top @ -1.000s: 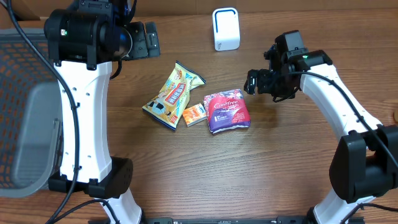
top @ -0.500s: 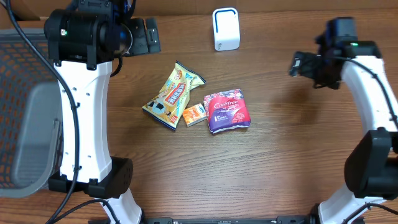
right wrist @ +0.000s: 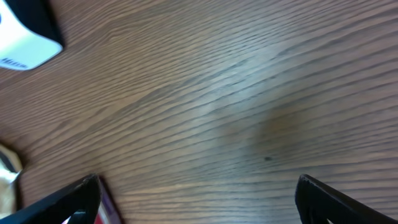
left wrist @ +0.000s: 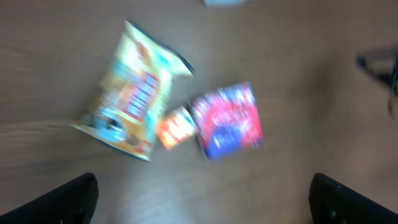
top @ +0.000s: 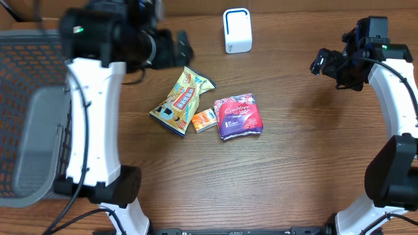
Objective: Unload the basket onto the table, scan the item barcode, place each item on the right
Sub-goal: 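Reach the left gripper to the Carefree pack and grasp it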
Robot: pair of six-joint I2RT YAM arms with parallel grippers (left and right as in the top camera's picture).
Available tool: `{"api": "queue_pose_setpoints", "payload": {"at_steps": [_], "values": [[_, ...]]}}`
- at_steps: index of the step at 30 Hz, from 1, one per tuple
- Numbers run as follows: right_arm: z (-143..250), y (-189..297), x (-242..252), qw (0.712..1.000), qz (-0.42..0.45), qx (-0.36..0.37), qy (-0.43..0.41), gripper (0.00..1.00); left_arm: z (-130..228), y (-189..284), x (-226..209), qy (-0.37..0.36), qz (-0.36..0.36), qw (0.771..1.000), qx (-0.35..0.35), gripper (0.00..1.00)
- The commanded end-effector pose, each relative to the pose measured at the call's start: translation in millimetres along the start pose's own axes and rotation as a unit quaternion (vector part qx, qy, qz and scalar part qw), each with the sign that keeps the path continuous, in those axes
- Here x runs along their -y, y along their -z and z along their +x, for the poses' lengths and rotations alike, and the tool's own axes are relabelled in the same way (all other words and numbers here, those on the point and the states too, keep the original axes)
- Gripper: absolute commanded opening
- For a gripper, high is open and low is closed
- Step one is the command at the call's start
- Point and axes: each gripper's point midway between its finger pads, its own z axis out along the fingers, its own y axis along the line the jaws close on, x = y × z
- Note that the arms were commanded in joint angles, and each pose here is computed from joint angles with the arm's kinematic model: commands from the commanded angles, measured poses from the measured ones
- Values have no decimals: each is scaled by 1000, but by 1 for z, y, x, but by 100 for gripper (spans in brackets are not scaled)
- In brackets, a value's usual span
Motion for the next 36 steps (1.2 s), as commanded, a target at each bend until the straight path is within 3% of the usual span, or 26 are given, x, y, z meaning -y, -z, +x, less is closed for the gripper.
{"api": "queue_pose_setpoints", "payload": {"at_steps": [1,5,8,9,16,25,36], "values": [[-7,9,-15,999,-31,11,6,100,31,-68,34,-49,80,989,-115,100],[-7,9,-15,999,-31,12,7,100,51,-132,41,-65,87,980,-164,96],[-7,9,-15,999,-30,12,7,100,64,-170,37,-55,96,976,-189,65],[-7,9,-15,999,-30,12,7,100,67,-179,36,-51,102,974,-194,62],[-6,7,-14,999,-30,11,7,100,69,-222,17,-23,116,973,-199,64],[1,2,-11,1000,-27,0,4,100,63,-263,3,-20,107,975,-193,51],[1,1,-11,1000,-27,0,4,100,62,-286,-35,3,66,978,-200,50]]}}
